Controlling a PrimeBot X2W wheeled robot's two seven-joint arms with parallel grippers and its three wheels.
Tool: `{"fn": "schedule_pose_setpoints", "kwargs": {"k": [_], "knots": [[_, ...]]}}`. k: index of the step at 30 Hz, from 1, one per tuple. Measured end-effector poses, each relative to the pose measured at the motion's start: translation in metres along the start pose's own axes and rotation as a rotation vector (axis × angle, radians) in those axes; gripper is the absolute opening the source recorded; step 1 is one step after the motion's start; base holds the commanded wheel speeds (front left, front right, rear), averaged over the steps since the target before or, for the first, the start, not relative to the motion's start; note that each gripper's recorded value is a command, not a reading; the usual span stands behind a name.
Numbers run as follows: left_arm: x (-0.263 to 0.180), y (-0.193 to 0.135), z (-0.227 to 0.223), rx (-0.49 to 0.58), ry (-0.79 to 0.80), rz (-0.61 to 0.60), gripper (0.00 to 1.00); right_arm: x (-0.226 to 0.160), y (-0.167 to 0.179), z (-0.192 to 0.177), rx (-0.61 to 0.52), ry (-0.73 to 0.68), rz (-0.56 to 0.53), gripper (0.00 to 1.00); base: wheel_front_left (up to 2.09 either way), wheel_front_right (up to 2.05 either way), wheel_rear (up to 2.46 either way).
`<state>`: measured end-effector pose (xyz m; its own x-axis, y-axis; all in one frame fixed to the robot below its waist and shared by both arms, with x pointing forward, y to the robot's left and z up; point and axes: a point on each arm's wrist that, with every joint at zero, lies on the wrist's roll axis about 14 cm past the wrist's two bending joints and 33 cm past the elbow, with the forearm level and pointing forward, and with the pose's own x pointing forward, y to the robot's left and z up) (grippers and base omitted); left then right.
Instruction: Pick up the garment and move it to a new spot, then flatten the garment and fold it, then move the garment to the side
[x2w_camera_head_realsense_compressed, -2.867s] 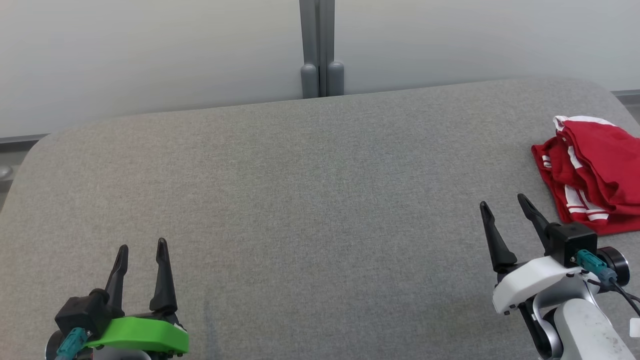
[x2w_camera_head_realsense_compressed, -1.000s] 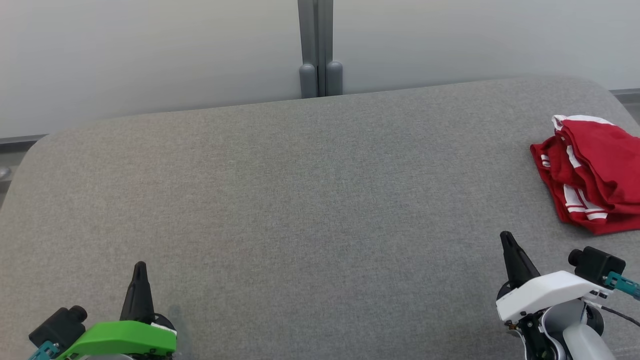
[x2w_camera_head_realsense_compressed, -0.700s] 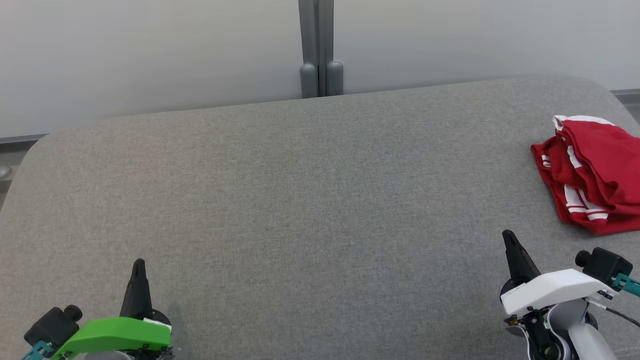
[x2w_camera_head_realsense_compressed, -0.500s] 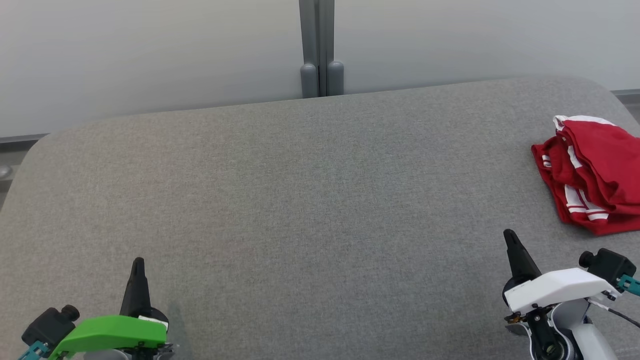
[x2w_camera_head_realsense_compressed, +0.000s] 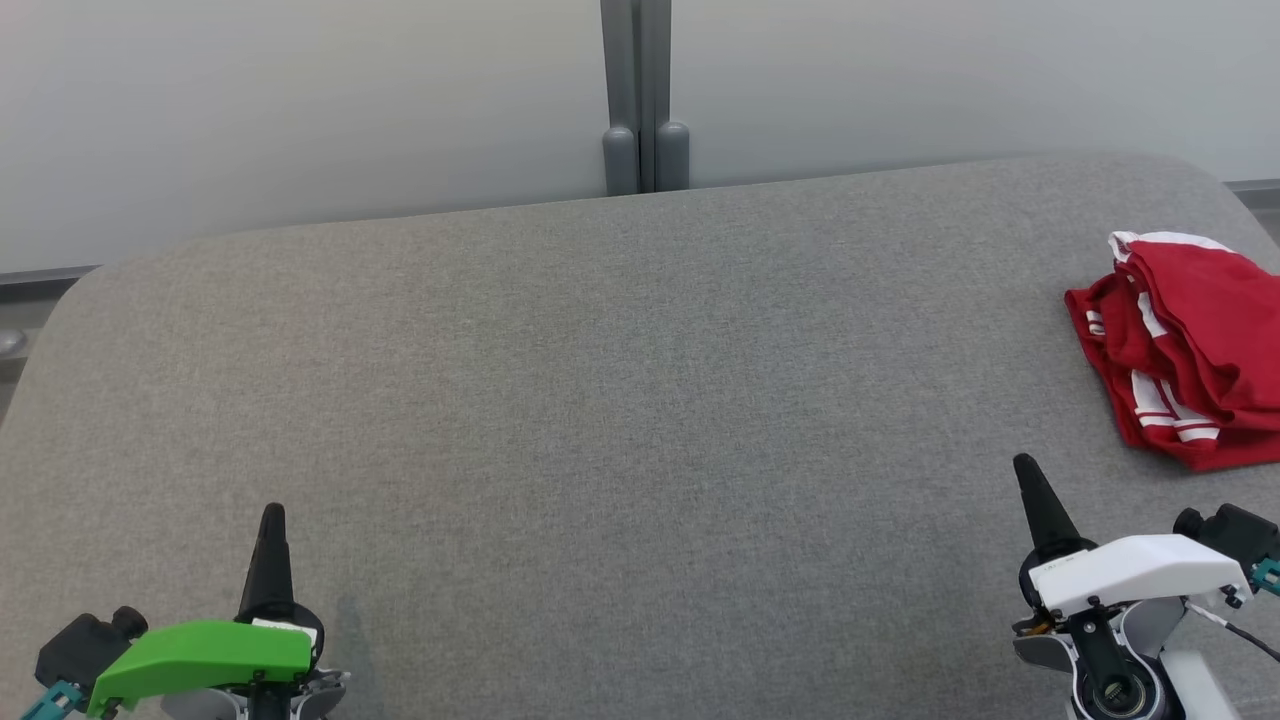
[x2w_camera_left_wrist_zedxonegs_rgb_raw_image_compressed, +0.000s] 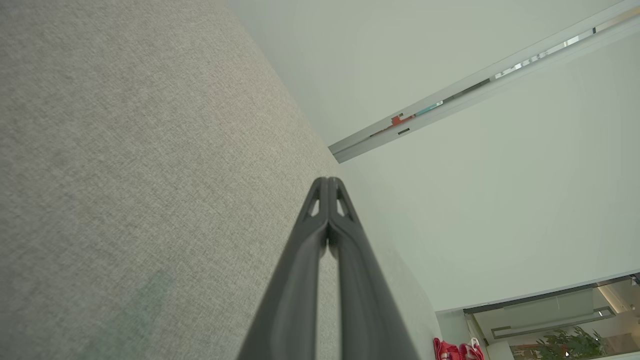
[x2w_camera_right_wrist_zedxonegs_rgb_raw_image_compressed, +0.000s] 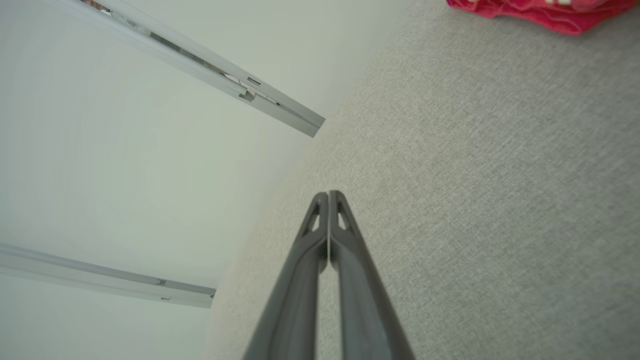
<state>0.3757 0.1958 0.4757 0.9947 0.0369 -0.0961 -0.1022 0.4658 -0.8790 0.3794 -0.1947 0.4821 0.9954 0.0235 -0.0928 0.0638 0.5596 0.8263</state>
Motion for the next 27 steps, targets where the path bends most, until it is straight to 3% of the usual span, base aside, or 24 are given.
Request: {"fn": "schedule_pose_setpoints", "kwargs": {"k": [27], "knots": [[0.0046, -0.0097, 0.0061, -0.240, 0.009, -0.031, 0.00, 0.0032, 0.0064, 0.0083, 0.291, -0.026, 0.022, 0.00, 0.00, 0.00, 0.00]]}}
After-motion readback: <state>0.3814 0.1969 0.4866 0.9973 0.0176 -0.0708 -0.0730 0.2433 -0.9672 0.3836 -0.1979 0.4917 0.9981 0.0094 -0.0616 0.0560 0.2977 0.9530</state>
